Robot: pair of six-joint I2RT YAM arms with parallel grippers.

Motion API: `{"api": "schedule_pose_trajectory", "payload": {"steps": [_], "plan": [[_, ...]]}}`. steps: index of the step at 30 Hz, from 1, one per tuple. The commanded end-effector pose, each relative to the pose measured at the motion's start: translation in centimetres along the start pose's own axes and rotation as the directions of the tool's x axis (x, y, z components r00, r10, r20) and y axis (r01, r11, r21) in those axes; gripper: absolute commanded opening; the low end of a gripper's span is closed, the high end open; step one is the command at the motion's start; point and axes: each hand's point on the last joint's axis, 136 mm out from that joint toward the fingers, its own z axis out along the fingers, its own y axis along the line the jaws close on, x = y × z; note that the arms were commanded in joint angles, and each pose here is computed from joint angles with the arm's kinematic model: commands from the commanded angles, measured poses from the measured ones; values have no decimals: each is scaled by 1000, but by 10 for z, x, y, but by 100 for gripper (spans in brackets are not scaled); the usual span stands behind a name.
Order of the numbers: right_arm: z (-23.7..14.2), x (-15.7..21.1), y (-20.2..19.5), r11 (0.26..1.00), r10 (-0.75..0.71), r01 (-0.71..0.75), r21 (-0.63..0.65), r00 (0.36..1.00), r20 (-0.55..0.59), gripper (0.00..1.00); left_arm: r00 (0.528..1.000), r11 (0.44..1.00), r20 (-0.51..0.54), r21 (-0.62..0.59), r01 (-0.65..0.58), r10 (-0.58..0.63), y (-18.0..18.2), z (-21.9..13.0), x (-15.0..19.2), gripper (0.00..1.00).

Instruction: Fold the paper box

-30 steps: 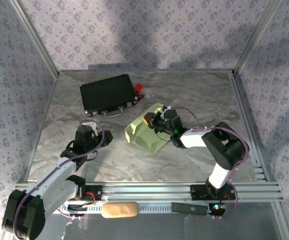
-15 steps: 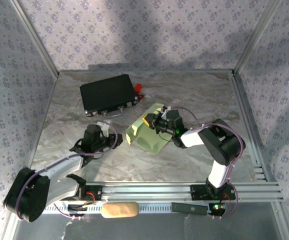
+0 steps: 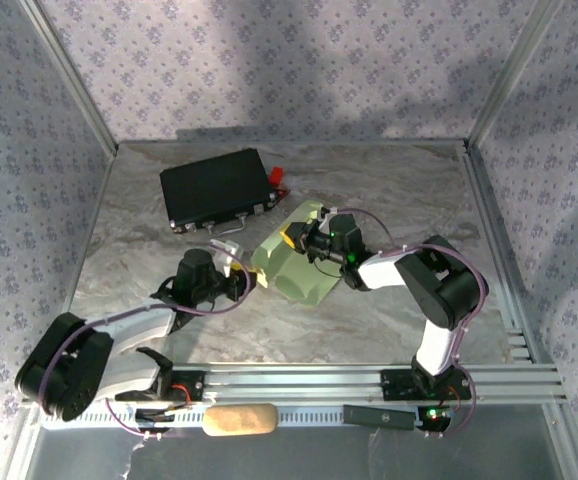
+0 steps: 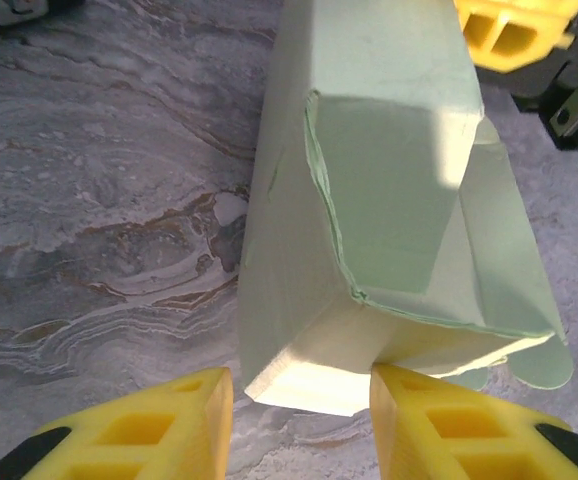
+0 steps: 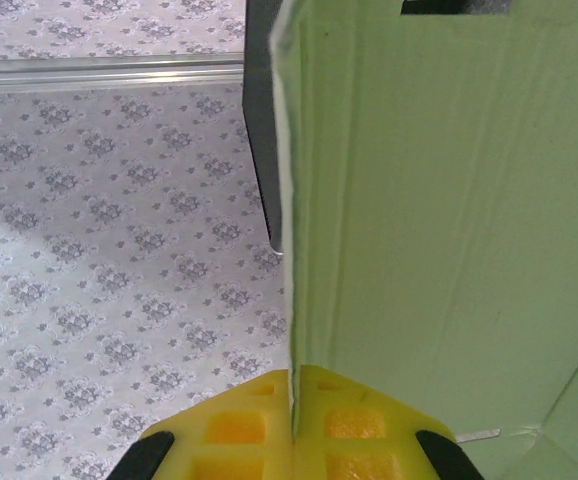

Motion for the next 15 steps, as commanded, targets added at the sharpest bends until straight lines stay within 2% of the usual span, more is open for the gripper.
{"api": "schedule_pose_trajectory", "payload": {"steps": [1, 8, 15], "plan": [[4, -2, 4, 1000, 14, -14, -7, 1000, -13, 0, 996, 996, 32, 38, -81, 80, -13, 8, -12, 40], [5, 0, 5, 1000, 8, -8, -6, 1000, -18, 0, 989, 991, 71, -18, -132, 133, -20, 19, -18, 39], [7, 3, -8, 1000, 8, -8, -11, 1000, -21, 0, 986, 991, 102, -61, -123, 129, -17, 22, -22, 37]]}}
